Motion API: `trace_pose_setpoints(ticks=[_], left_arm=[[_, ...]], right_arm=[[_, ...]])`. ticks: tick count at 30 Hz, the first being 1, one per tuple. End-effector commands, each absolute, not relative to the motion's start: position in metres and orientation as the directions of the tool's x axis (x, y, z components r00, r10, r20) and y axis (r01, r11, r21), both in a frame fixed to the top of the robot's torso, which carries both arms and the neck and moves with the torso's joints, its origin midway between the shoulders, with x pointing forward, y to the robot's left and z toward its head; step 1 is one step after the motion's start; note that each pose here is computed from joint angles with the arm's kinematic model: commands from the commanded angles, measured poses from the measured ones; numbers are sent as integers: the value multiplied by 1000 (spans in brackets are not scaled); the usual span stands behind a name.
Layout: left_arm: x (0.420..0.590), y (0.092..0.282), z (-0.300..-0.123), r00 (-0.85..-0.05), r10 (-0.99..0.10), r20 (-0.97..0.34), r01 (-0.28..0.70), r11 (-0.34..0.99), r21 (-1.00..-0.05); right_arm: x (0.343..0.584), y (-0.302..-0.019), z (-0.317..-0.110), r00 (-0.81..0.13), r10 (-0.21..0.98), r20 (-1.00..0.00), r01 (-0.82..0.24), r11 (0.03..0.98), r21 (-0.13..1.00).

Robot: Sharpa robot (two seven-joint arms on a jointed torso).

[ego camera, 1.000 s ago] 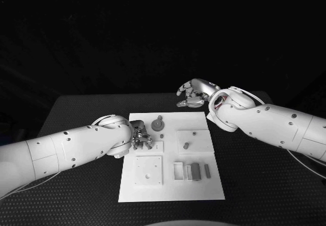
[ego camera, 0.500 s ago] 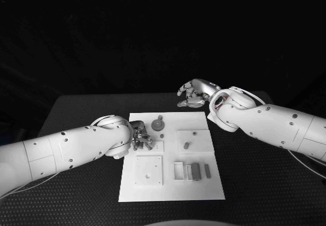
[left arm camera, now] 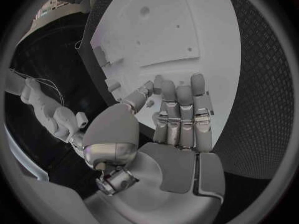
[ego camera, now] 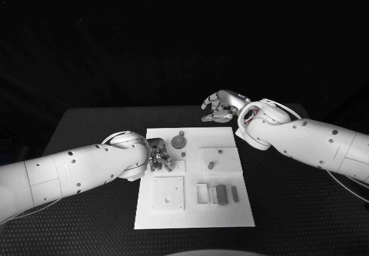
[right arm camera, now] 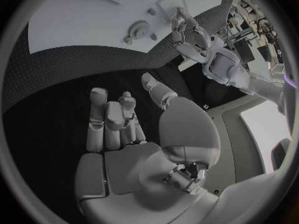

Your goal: Assemble the parts on the task board

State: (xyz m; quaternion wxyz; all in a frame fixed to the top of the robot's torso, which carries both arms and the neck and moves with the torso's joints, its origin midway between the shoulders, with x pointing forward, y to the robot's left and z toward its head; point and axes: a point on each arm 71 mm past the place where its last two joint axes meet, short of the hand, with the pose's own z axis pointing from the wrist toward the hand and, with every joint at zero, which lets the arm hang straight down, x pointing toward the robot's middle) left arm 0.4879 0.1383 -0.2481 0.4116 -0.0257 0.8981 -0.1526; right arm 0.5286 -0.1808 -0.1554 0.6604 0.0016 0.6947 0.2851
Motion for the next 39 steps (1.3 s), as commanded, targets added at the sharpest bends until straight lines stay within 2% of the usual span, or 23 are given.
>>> trace_pose_setpoints(ticks=[1,13,18,27,34,39], left_arm=[[482,135,-254,-689,-115,-716,121,955,-271],[478,134,-257,-707,-90,-701,134,957,-258],[479,135,-256,-691,-111,-714,122,956,-267],[485,144,-253,-647,-249,-720,31,936,-350],[491,157,-251,-586,-427,-688,-113,884,-453],[493,165,-252,-557,-494,-667,-179,856,-484]], right_arm=[[528,-181,-156,-136,374,-917,-378,836,397],[528,-181,-156,-136,375,-917,-377,836,398],[528,-181,-156,-136,375,-917,-376,836,398],[528,-181,-157,-136,376,-917,-376,836,399],[528,-182,-157,-135,376,-917,-374,838,398],[528,-182,-157,-134,376,-917,-373,838,398]])
